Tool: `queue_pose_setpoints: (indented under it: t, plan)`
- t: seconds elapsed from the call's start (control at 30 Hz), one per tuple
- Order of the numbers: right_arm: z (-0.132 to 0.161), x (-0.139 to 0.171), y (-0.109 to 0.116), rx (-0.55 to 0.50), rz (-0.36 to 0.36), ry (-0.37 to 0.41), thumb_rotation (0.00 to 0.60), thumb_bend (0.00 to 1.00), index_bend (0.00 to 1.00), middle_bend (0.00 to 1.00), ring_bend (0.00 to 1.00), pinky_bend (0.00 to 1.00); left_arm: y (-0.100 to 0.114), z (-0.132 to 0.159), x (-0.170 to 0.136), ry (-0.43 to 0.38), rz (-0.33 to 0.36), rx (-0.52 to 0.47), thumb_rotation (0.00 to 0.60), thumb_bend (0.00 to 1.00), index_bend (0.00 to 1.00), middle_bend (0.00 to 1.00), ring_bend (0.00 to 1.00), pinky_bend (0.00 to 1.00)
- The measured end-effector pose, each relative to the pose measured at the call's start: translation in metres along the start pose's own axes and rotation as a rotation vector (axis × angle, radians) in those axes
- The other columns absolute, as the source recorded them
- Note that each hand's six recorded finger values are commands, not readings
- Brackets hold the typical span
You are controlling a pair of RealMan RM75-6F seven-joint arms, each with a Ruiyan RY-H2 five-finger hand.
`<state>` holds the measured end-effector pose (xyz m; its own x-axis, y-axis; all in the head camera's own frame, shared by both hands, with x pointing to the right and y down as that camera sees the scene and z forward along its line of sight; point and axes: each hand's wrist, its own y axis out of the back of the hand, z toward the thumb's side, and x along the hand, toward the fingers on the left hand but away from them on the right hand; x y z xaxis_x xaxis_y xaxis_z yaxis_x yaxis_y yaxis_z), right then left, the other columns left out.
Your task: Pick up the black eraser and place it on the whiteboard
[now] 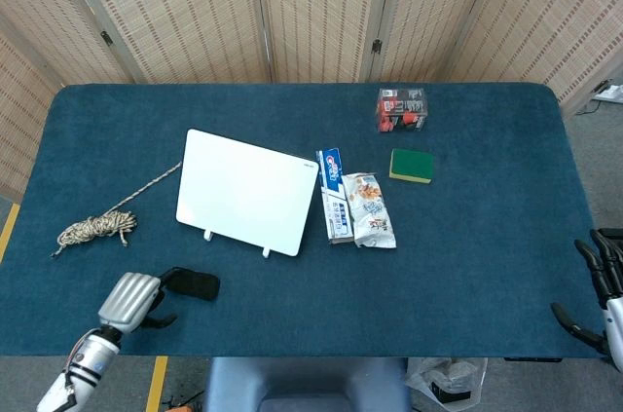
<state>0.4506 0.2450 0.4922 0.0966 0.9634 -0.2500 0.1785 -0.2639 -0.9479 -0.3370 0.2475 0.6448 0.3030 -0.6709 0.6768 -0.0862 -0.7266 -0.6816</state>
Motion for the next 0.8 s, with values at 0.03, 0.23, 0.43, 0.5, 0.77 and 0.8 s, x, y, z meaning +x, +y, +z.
queue_pose_setpoints:
  t: [0.03, 0.23, 0.43, 0.5, 0.77, 0.8]
  plan:
    - [-0.001, 0.001, 0.001, -0.002, -0.003, -0.001, 0.6, 0.27, 0.0, 0.0, 0.0, 0.01, 0.0, 0.002, 0.005, -0.003, -0.002, -0.003, 0.6, 0.23, 0.3, 1.0, 1.0, 1.0]
    - [-0.002, 0.001, 0.002, -0.001, -0.006, -0.001, 0.6, 0.27, 0.0, 0.0, 0.0, 0.01, -0.005, 0.008, 0.028, -0.014, -0.012, -0.026, 0.6, 0.23, 0.3, 1.0, 1.0, 1.0]
    - [-0.002, 0.0, 0.001, 0.0, -0.004, -0.002, 0.6, 0.27, 0.0, 0.0, 0.0, 0.01, -0.012, 0.006, 0.038, -0.008, -0.045, -0.037, 0.6, 0.23, 0.28, 1.0, 1.0, 1.0]
    - [-0.002, 0.001, 0.001, -0.001, -0.006, -0.002, 0.6, 0.27, 0.0, 0.0, 0.0, 0.01, -0.015, 0.006, 0.041, -0.01, -0.055, -0.041, 0.6, 0.23, 0.29, 1.0, 1.0, 1.0]
    - [-0.002, 0.002, 0.002, -0.003, -0.009, -0.002, 0.6, 0.27, 0.0, 0.0, 0.0, 0.01, -0.019, 0.004, 0.045, -0.008, -0.057, -0.05, 0.6, 0.23, 0.35, 1.0, 1.0, 1.0]
    - [-0.002, 0.002, 0.002, -0.003, -0.01, -0.002, 0.6, 0.27, 0.0, 0.0, 0.0, 0.01, -0.02, 0.003, 0.046, -0.005, -0.056, -0.052, 0.6, 0.23, 0.36, 1.0, 1.0, 1.0]
